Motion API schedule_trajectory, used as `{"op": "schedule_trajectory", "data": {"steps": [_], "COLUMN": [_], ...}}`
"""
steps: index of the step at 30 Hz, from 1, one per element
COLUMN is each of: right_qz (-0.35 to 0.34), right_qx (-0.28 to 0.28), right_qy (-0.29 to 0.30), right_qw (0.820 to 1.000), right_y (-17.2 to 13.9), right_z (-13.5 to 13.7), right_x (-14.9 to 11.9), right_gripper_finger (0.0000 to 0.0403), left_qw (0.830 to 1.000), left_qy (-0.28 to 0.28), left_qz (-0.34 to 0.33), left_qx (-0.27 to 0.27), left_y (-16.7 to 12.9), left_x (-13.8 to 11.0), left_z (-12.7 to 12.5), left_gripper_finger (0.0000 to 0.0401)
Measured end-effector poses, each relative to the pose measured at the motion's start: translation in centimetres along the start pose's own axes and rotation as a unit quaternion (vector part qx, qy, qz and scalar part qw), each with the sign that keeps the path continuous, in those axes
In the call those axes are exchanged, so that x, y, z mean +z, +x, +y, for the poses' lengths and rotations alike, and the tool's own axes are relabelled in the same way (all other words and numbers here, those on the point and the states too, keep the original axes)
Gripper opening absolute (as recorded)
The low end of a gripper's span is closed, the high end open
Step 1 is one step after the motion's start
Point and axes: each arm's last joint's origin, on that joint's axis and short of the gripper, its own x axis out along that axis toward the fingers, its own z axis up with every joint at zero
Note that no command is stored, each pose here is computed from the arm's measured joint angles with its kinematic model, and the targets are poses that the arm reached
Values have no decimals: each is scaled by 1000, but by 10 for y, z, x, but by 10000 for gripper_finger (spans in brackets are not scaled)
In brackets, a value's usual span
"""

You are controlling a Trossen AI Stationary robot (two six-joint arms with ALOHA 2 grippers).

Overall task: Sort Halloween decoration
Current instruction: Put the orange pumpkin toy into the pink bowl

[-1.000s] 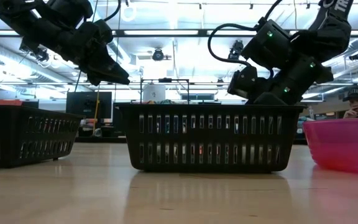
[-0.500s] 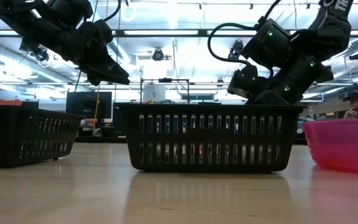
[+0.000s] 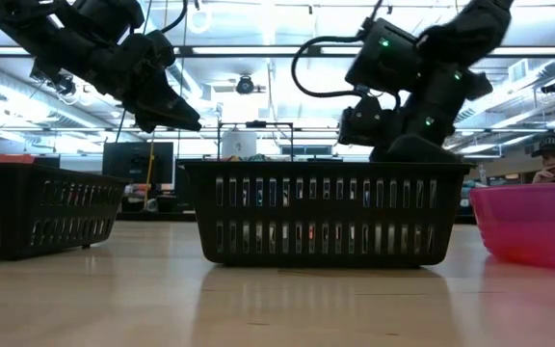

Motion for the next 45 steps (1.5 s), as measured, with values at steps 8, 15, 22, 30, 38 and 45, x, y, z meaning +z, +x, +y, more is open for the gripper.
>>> {"op": "schedule_trajectory", "data": {"steps": [8, 15, 22, 30, 38, 45], "right_qz": [56, 106, 157, 225, 289, 307], "right_qx": [5, 27, 50, 112, 184, 187], "right_qy": [19, 62, 96, 139, 205, 211], "right_qw": [998, 992, 982, 958, 917, 909], "right_y": [-12, -21, -32, -56, -67, -67], "right_z": [-3, -8, -7, -2, 14, 35], "right_x": [15, 18, 23, 37, 35, 29], "right_gripper_finger": [105, 105, 106, 106, 106, 106], "left_qw": [1000, 1000, 1000, 1000, 1000, 1000], "left_qy": [0, 0, 0, 0, 0, 0], "left_qz": [0, 0, 0, 0, 0, 1], "left_qx": [0, 0, 0, 0, 0, 0], "left_y": [0, 0, 0, 0, 0, 0], "left_x": [0, 0, 0, 0, 0, 0], "left_z": [0, 0, 0, 0, 0, 0], "left_gripper_finger": [116, 116, 116, 116, 116, 116]}}
